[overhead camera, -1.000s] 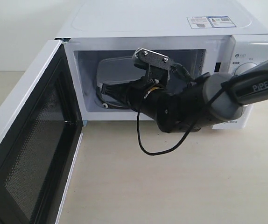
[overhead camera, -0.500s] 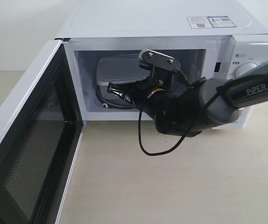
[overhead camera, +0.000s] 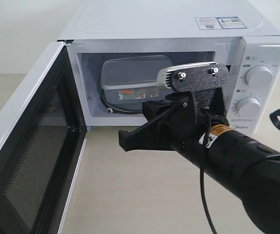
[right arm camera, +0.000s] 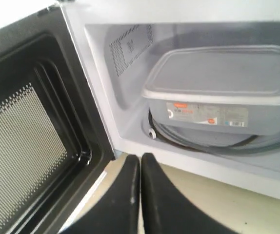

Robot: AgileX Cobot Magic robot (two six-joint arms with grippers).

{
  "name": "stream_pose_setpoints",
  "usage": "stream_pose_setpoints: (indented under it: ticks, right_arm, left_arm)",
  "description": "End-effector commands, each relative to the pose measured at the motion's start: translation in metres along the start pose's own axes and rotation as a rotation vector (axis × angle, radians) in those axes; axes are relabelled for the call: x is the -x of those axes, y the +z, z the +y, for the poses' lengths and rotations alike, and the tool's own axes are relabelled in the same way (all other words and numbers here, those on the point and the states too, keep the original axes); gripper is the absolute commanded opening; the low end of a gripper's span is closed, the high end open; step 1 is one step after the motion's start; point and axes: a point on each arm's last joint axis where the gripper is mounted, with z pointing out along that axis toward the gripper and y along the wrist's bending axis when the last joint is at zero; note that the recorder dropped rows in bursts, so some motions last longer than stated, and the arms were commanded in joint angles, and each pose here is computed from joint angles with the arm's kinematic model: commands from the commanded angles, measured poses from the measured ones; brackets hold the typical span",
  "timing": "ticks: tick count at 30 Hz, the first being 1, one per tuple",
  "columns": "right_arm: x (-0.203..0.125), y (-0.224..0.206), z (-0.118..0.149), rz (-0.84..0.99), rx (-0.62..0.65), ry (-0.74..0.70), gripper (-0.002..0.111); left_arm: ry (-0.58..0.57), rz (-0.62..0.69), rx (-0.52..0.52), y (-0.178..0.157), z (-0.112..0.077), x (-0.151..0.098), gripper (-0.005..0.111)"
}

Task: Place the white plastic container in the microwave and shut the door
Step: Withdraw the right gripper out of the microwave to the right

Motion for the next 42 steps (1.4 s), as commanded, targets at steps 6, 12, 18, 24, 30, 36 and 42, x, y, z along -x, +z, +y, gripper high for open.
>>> stream_pose_setpoints:
  ticks: [6, 12, 18, 24, 30, 36, 42]
  right_arm:
    - [0.009, -0.007, -0.001, -0.048, 0.003, 0.003, 0.0]
    - [0.009, -0.007, -0.001, -0.048, 0.002, -0.038, 0.0]
    - [0.009, -0.007, -0.001, -0.049, -0.004, -0.177, 0.0]
    - [0.016, -0.008, -0.004, -0.119, -0.044, -0.156, 0.0]
    - [0.024, -0.014, -0.005, -0.135, -0.041, -0.144, 0.0]
    - [0.038, -0.03, -0.013, -0.131, -0.108, -0.152, 0.0]
    - [0.057, -0.051, -0.028, -0.134, -0.176, -0.134, 0.0]
  left_arm:
    - [-0.007, -0.003, -0.004, 0.0, 0.0, -0.001, 0.004]
    - [-0.007, -0.003, -0.004, 0.0, 0.0, -0.001, 0.004]
    - [-0.007, -0.003, -0.004, 0.0, 0.0, -0.001, 0.004]
    - [-0.007, -0.002, -0.004, 0.0, 0.0, -0.001, 0.004]
    - [-0.007, -0.002, -0.004, 0.0, 0.0, -0.001, 0.004]
    - [-0.007, -0.002, -0.004, 0.0, 0.0, -0.001, 0.004]
    - [-0.007, -0.003, -0.004, 0.0, 0.0, -0.001, 0.004]
